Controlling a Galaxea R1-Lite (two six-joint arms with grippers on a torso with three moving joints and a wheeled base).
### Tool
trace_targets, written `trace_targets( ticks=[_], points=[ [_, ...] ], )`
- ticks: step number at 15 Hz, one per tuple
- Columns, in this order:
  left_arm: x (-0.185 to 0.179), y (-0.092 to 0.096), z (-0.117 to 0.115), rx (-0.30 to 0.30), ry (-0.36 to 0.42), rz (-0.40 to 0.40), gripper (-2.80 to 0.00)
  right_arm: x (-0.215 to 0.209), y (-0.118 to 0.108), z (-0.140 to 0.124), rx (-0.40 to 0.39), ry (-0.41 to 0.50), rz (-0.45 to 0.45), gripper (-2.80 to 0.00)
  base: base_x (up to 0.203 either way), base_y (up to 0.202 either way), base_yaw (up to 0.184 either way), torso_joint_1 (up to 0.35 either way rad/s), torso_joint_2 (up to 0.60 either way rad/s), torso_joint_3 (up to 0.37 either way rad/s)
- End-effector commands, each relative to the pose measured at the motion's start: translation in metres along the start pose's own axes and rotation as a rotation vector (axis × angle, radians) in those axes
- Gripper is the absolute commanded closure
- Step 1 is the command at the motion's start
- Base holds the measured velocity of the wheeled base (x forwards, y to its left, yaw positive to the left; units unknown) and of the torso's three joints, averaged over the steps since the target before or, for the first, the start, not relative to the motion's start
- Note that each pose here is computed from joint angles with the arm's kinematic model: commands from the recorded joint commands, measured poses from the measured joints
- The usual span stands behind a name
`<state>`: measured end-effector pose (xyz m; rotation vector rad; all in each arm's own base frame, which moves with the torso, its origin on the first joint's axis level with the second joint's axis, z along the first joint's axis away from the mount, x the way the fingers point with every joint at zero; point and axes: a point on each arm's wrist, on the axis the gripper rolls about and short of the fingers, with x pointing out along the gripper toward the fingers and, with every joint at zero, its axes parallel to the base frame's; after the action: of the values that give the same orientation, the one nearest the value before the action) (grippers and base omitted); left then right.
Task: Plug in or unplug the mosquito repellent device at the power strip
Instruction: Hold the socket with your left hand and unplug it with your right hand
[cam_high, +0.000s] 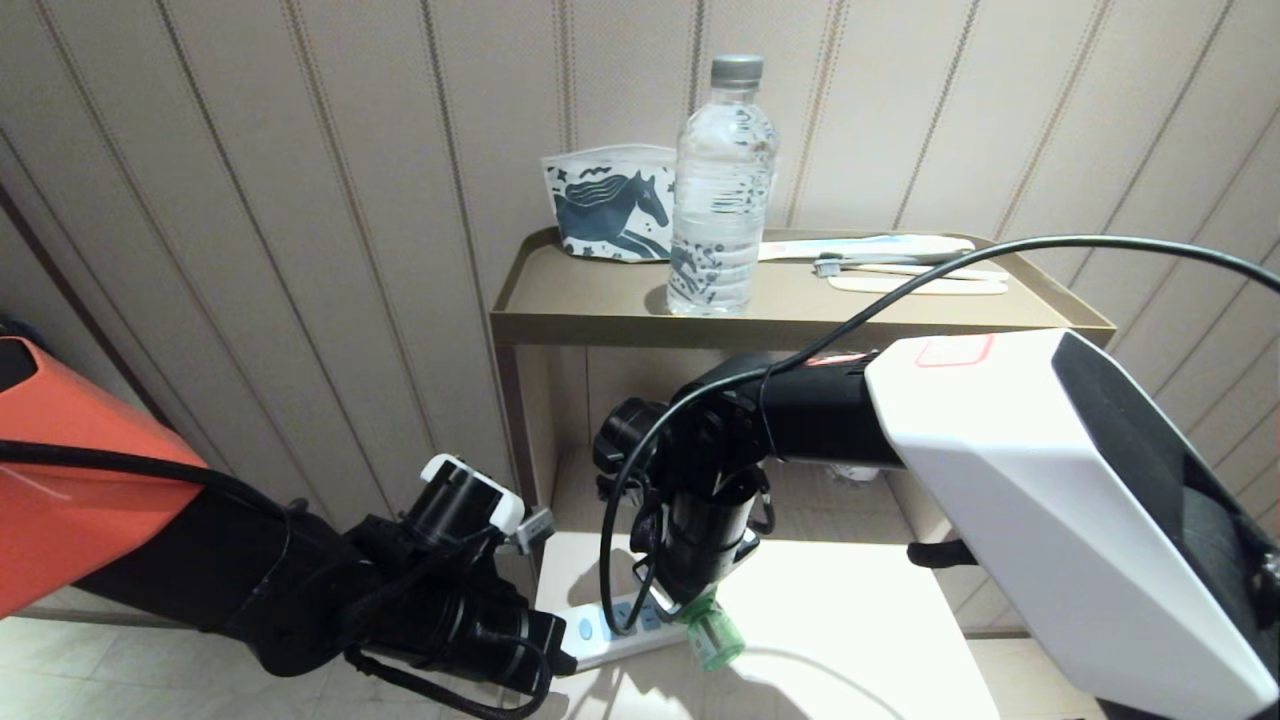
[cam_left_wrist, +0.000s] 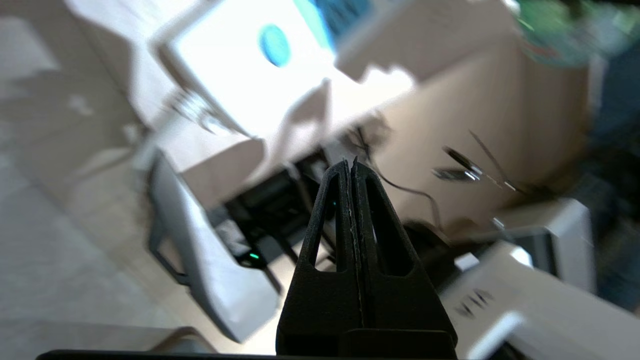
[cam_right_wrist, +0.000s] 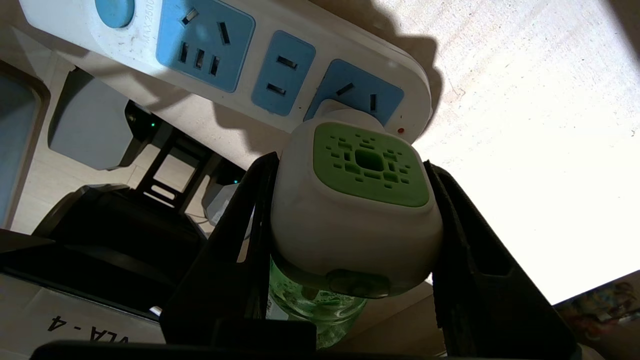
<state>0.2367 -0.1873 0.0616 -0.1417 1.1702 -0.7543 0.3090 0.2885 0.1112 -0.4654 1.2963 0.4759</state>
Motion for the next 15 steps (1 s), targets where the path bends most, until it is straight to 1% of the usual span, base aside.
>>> trace_targets(
  ticks=[1, 4, 5, 9, 13, 15],
  points=[
    [0.009, 0.004, 0.004, 0.002, -0.026, 0.086, 0.0, -0.002, 0.0, -0.001, 0.0, 0.001, 0.0, 0.0, 0.0, 0.0, 0.0, 0.0, 0.0, 0.0],
    [0.028, 0.014, 0.006, 0.008, -0.07, 0.178, 0.0, -0.002, 0.0, -0.001, 0.0, 0.002, 0.001, 0.0, 0.0, 0.0, 0.0, 0.0, 0.0, 0.0],
    [0.031, 0.015, 0.007, 0.011, -0.08, 0.187, 0.0, -0.002, 0.0, -0.001, 0.0, 0.002, 0.001, 0.0, 0.0, 0.0, 0.0, 0.0, 0.0, 0.0],
    [0.034, 0.013, 0.007, 0.025, -0.076, 0.185, 0.0, 0.0, 0.0, -0.001, 0.0, 0.007, 0.0, 0.0, 0.0, 0.0, 0.0, 0.0, 0.0, 0.0],
    [0.039, 0.003, 0.003, 0.054, -0.062, 0.171, 0.0, 0.002, 0.0, -0.001, -0.001, 0.009, 0.001, 0.0, 0.0, 0.0, 0.0, 0.0, 0.0, 0.0],
    [0.043, 0.0, 0.0, 0.064, -0.055, 0.18, 0.0, 0.0, 0.0, -0.001, 0.0, 0.005, 0.001, 0.0, 0.0, 0.0, 0.0, 0.0, 0.0, 0.0]
  ],
)
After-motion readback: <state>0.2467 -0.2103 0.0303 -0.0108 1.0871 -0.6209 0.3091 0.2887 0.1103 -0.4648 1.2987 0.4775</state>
